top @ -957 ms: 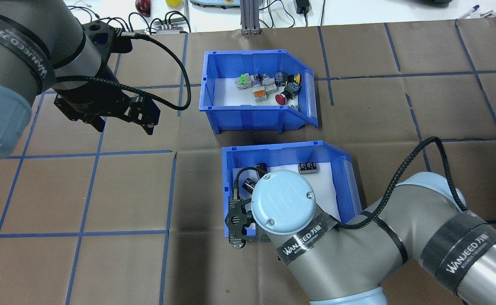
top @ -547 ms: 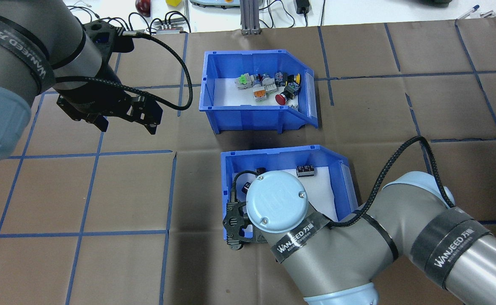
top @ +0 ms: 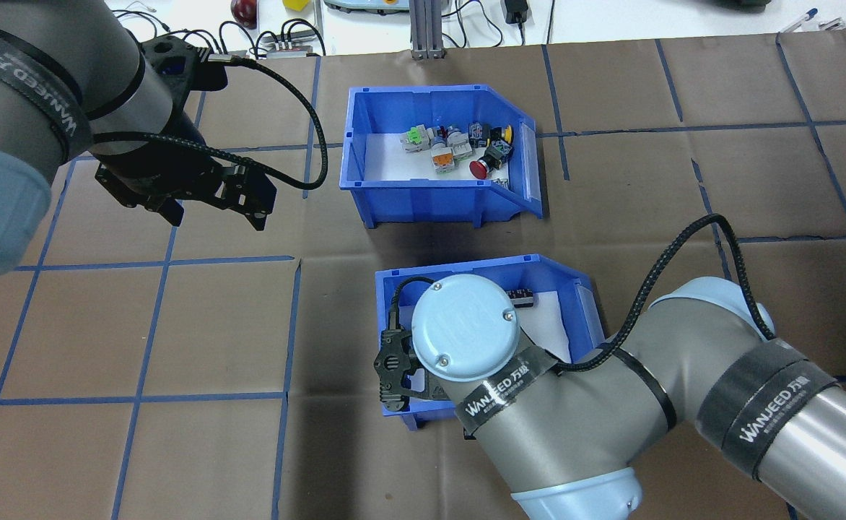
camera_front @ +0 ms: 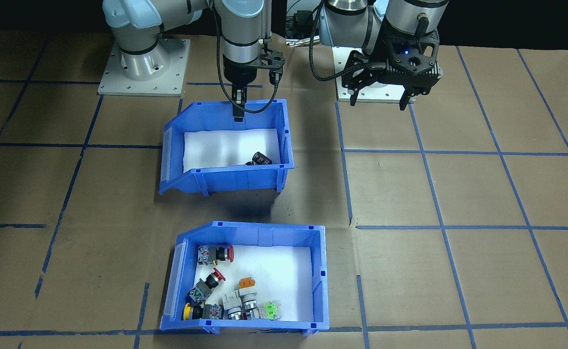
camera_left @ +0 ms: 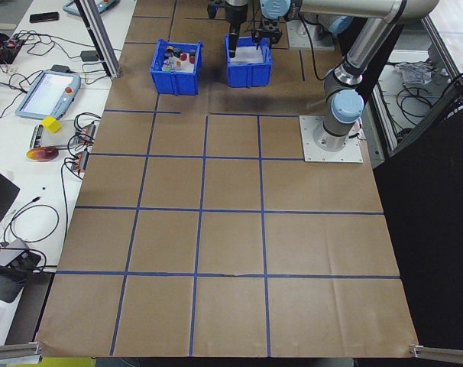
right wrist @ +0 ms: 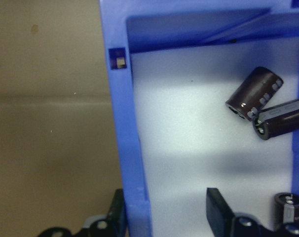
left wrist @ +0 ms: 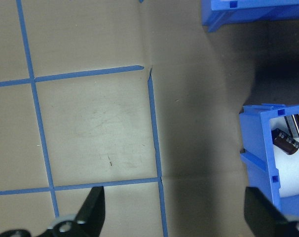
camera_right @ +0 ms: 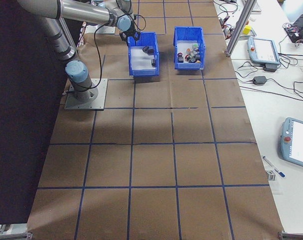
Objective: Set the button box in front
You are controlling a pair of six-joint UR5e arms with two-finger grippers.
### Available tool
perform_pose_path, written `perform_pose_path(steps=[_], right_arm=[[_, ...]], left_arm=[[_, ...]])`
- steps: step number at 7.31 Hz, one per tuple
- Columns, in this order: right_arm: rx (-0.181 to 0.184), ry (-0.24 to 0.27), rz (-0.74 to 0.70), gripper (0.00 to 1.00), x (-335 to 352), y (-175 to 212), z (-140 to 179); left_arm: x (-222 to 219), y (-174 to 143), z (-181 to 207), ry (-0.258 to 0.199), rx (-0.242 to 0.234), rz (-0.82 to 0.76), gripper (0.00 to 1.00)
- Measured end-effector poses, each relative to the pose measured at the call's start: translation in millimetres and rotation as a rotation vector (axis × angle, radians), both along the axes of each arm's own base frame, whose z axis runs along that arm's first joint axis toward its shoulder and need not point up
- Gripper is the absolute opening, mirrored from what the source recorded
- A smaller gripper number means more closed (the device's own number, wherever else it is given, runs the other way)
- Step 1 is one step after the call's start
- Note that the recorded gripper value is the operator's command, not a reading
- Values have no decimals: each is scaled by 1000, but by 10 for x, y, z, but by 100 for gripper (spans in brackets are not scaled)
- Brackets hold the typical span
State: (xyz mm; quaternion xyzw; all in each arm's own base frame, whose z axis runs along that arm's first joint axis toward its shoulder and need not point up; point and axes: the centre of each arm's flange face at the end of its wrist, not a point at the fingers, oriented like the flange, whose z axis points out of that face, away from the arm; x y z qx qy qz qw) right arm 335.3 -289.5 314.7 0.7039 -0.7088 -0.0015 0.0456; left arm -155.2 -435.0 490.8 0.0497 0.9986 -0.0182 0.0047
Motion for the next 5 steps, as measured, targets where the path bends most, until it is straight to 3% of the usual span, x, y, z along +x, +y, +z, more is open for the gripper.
perform_pose_path(steps=[3,5], right_arm=[[37,28,-37,100,-122,-85,716],[29,18,-157,100,-491,-400,932]], left_arm=[[89,-29,5,5,-1,18,99],[215,-50,26,10,-4,14,99]])
